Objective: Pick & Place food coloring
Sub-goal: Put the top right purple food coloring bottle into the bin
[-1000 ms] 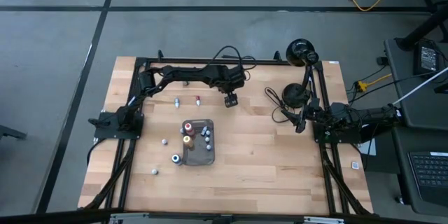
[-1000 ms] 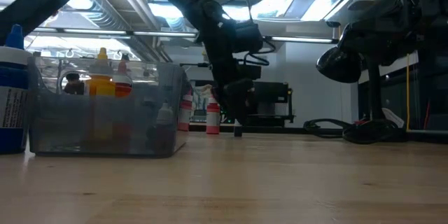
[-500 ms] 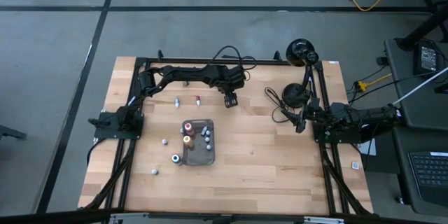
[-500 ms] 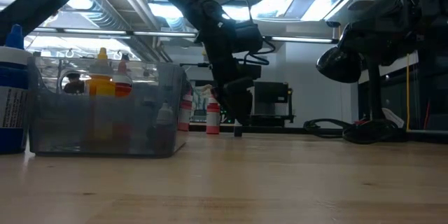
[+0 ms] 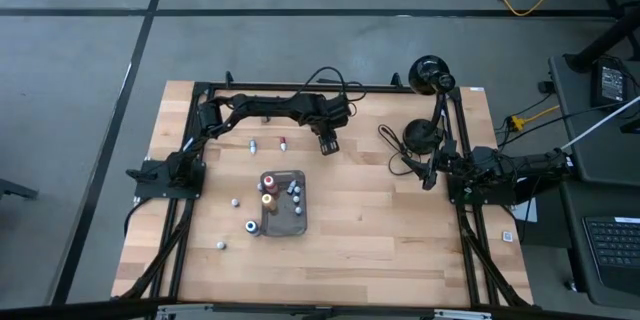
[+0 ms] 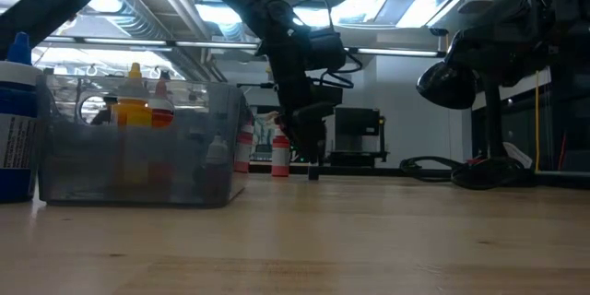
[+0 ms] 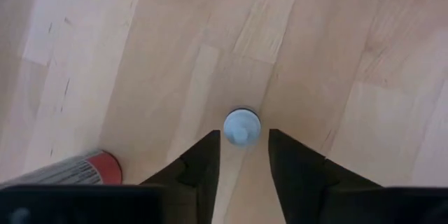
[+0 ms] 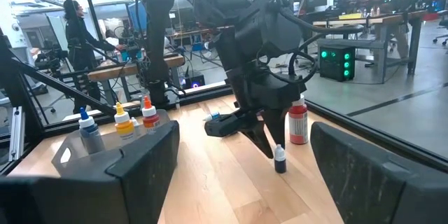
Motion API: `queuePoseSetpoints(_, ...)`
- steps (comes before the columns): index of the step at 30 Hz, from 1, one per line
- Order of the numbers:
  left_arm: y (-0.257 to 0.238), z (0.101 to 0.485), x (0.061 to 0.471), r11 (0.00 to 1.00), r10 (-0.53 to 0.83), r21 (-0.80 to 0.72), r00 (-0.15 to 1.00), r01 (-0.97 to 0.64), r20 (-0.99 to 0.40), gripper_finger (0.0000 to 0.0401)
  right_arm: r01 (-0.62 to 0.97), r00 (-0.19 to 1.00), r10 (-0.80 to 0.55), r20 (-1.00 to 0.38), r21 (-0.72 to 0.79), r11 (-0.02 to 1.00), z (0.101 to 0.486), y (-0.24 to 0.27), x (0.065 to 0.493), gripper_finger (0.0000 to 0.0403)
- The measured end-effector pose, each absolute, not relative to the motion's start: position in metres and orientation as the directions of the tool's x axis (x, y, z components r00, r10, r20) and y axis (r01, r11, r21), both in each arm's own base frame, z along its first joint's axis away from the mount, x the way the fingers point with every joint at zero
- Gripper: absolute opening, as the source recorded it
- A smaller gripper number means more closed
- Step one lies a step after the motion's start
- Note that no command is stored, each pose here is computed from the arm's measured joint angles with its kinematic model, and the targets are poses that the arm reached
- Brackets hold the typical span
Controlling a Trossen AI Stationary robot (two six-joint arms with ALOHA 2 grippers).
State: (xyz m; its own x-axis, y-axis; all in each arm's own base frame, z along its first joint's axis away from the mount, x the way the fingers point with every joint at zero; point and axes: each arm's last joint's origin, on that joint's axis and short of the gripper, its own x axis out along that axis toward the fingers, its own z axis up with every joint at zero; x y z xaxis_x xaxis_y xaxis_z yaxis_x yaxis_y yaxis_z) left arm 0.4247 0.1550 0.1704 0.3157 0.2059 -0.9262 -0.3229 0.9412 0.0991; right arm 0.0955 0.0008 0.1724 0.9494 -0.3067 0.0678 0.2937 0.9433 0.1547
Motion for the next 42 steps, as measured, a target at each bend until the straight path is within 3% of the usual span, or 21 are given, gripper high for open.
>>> queuePoseSetpoints(7, 0.154, 0.170, 0.425, 0.939, 0.205, 0.096, 0.316, -0.330, -0.926, 0.0098, 0.294, 0.949, -0.307, 0.068, 0.155, 0.943, 0.172, 0.001, 0.095, 0.0323)
queuePoseSetpoints(16, 0.156, 0.171, 0.422, 0.914, 0.202, 0.067, 0.306, -0.400, -0.930, 0.0112, 0.294, 0.949, -0.307, 0.068, 0.155, 0.943, 0.172, 0.001, 0.096, 0.0323)
queuePoseSetpoints(21, 0.163, 0.173, 0.420, 0.905, 0.203, 0.058, 0.309, -0.421, -0.929, 0.0139, 0.294, 0.949, -0.307, 0.068, 0.155, 0.943, 0.172, 0.001, 0.095, 0.0323)
queuePoseSetpoints(32, 0.172, 0.168, 0.426, 0.861, 0.206, -0.013, 0.372, -0.508, -0.905, 0.0245, 0.294, 0.949, -0.307, 0.068, 0.155, 0.943, 0.172, 0.001, 0.095, 0.0323)
queuePoseSetpoints(42, 0.175, 0.152, 0.429, 0.848, 0.207, -0.014, 0.356, -0.530, -0.911, 0.0250, 0.294, 0.949, -0.307, 0.068, 0.155, 0.943, 0.173, 0.001, 0.095, 0.0323)
